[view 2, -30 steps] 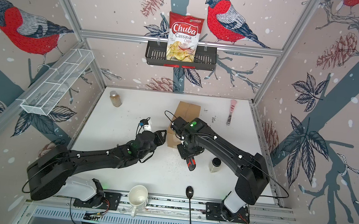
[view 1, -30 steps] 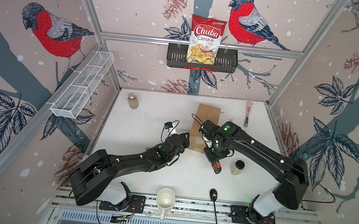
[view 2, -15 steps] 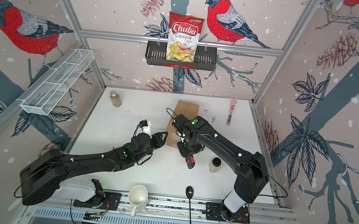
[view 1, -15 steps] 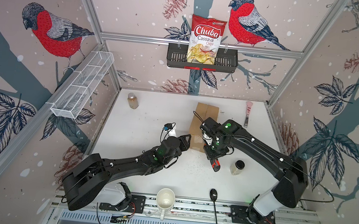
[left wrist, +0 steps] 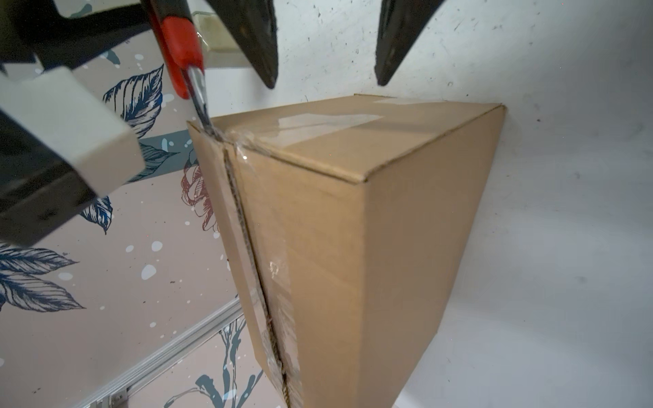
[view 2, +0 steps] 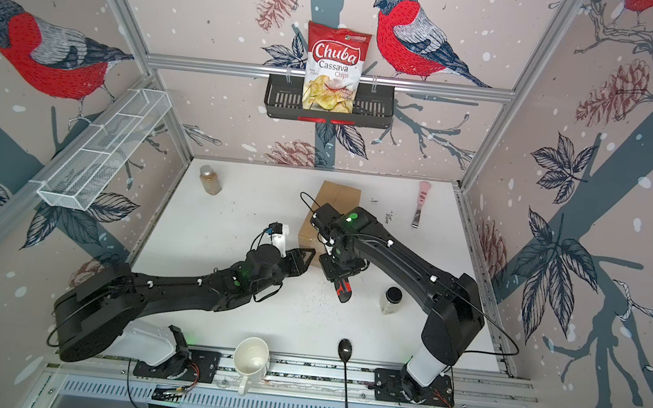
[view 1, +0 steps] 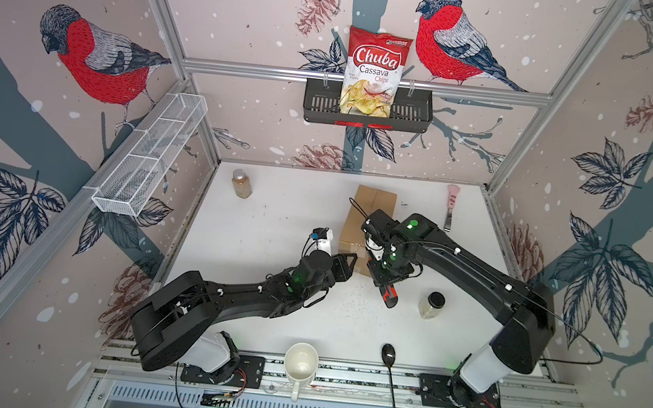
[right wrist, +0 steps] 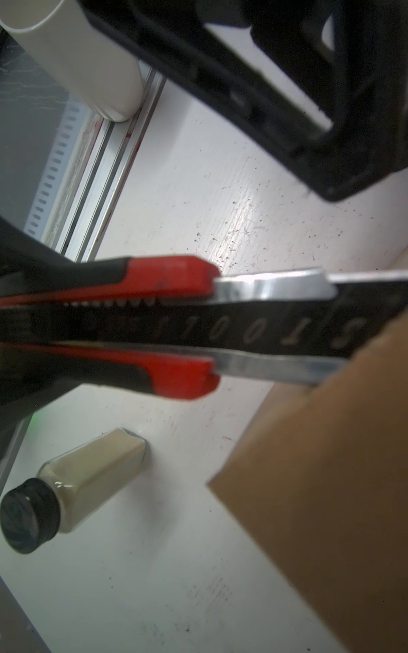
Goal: Unpack the express box
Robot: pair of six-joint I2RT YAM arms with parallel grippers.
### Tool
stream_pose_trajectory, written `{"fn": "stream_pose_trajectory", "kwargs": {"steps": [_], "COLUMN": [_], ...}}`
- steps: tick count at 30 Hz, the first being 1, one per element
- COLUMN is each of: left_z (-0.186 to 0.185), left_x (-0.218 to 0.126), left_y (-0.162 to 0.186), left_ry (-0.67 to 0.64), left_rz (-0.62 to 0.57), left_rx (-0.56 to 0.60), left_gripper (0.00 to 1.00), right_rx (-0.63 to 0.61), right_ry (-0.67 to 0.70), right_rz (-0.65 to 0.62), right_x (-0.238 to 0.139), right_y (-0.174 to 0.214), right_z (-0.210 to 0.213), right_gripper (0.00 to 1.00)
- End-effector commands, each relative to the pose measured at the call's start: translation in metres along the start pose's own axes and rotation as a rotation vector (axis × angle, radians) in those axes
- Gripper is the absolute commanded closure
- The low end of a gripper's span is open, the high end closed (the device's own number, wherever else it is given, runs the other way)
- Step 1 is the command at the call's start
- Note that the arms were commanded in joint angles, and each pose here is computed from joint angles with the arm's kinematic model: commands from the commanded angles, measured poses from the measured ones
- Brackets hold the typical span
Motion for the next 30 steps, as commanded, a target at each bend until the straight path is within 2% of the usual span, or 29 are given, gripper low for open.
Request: {"fn": "stream_pose_trajectory", "kwargs": {"steps": [1,16,30], "left_z": [-0.017,-0.020,-0.020], "left_x": [0.004,0.011,0.015], "left_y": [-0.009,-0.009,-0.010], "left_ry": [0.071,0.083,0.084], "left_rz": [-0.031,-0.040,-0.051], "left_rx": [0.011,-0.006,-0.003], "left_gripper": [0.55,0.56,0.56], "right_rx": [-0.009,-0.019,0.000], "right_ry": [0.015,0.028,0.096], "right_rz": [0.011,0.032,0.044], "right_x": [-0.001,0.002,0.005], "right_y": [0.003,0.003,0.001], "right_z": [-0.001,-0.001,-0.005], "right_gripper": [0.98,0.98,0.98]}}
Point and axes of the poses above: each gripper's point midway between its finger pads, its own x axis out along the fingers, its own z axis along the line the jaws close on, y = z × x, the point moved 1 cm from there along -x, back along the fingers
